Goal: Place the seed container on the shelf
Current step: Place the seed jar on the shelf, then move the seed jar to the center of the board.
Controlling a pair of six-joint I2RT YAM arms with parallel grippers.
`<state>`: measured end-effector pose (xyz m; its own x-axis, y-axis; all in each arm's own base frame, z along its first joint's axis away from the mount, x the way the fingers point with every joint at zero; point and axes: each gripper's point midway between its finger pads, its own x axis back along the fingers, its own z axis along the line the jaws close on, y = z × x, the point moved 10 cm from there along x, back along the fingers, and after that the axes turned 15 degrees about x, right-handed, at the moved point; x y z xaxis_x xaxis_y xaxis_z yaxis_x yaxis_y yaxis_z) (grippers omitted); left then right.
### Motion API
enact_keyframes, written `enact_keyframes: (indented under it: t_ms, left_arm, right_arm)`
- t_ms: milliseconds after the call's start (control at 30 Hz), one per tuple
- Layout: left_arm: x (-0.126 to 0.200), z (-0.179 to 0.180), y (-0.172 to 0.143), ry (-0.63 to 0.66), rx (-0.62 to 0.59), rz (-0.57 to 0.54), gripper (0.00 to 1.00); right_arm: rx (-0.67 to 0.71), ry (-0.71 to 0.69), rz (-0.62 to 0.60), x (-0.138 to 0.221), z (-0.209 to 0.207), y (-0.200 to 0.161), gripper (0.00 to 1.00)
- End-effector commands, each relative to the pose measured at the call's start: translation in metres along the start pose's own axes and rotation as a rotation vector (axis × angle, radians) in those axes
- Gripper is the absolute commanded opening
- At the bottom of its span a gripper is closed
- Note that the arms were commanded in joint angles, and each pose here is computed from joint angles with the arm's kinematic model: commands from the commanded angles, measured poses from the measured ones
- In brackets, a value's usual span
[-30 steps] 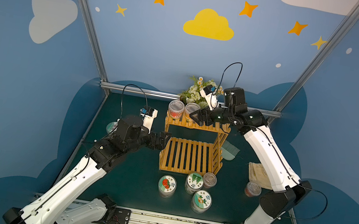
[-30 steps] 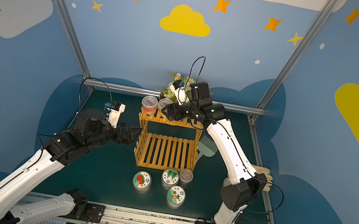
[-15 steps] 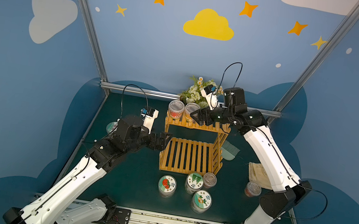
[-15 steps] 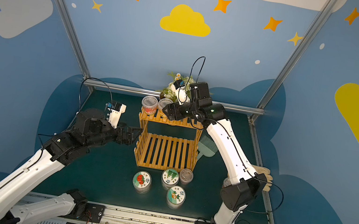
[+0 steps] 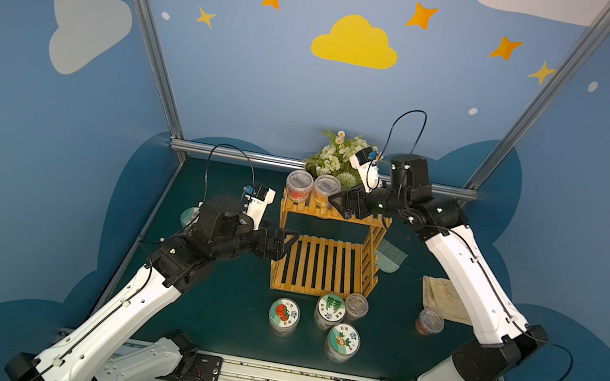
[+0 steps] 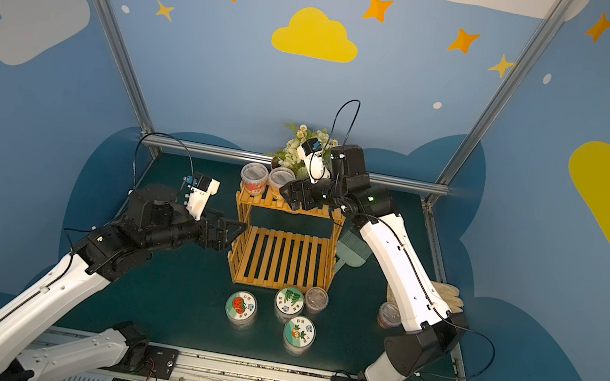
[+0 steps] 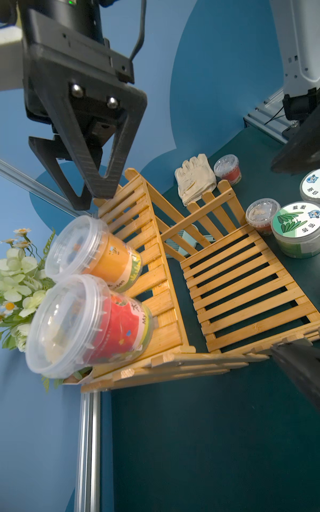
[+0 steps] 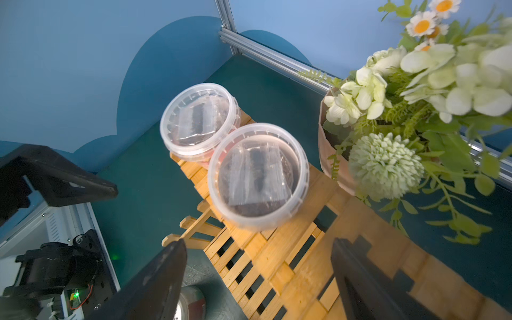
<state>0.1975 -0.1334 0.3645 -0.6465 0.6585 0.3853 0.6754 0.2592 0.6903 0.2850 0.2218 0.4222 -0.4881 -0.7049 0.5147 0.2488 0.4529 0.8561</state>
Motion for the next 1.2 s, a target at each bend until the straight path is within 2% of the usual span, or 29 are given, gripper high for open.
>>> enact_keyframes:
  t_ms: [0, 200, 300, 433, 533, 600, 833, 933, 1000, 1167]
  left_arm:
    - [0.002, -0.012, -0.004, -0.106, -0.006, 0.034, 1.00]
    - [-0.005, -0.026, -0.036, -0.172, -0.046, 0.121, 1.00]
    - [-0.014, -0.035, -0.055, -0.188, -0.084, 0.145, 1.00]
    - [-0.033, -0.052, -0.081, -0.222, -0.136, 0.199, 1.00]
    - [-0.050, -0.069, -0.096, -0.257, -0.176, 0.217, 1.00]
    - [-0.062, -0.082, -0.104, -0.278, -0.203, 0.237, 1.00]
    - [-0.108, -0.124, -0.133, -0.296, -0.278, 0.299, 1.00]
    - [-0.125, -0.137, -0.142, -0.309, -0.269, 0.320, 1.00]
    - [-0.137, -0.145, -0.149, -0.320, -0.270, 0.338, 1.00]
    - [-0.160, -0.161, -0.160, -0.344, -0.274, 0.393, 1.00]
  right_arm:
    - [-0.001, -0.069, -0.075, 0.043, 0.012, -0.001, 0.90]
    - [-0.173, -0.234, -0.046, 0.089, 0.030, -0.070, 0.90]
    - [-0.290, -0.331, 0.033, 0.105, 0.039, -0.118, 0.90]
    - [-0.485, -0.545, 0.170, 0.129, 0.042, -0.180, 0.93]
    - [-0.638, -0.679, 0.196, 0.143, 0.043, -0.219, 0.90]
    - [-0.734, -0.716, 0.188, 0.147, 0.042, -0.238, 0.87]
    - [-1.048, -0.769, 0.314, 0.137, 0.010, -0.279, 0.87]
    - [-1.108, -0.814, 0.347, 0.141, 0.000, -0.288, 0.90]
    - [-1.129, -0.840, 0.344, 0.147, -0.006, -0.291, 0.97]
    - [-1.227, -0.856, 0.357, 0.151, -0.025, -0.309, 0.98]
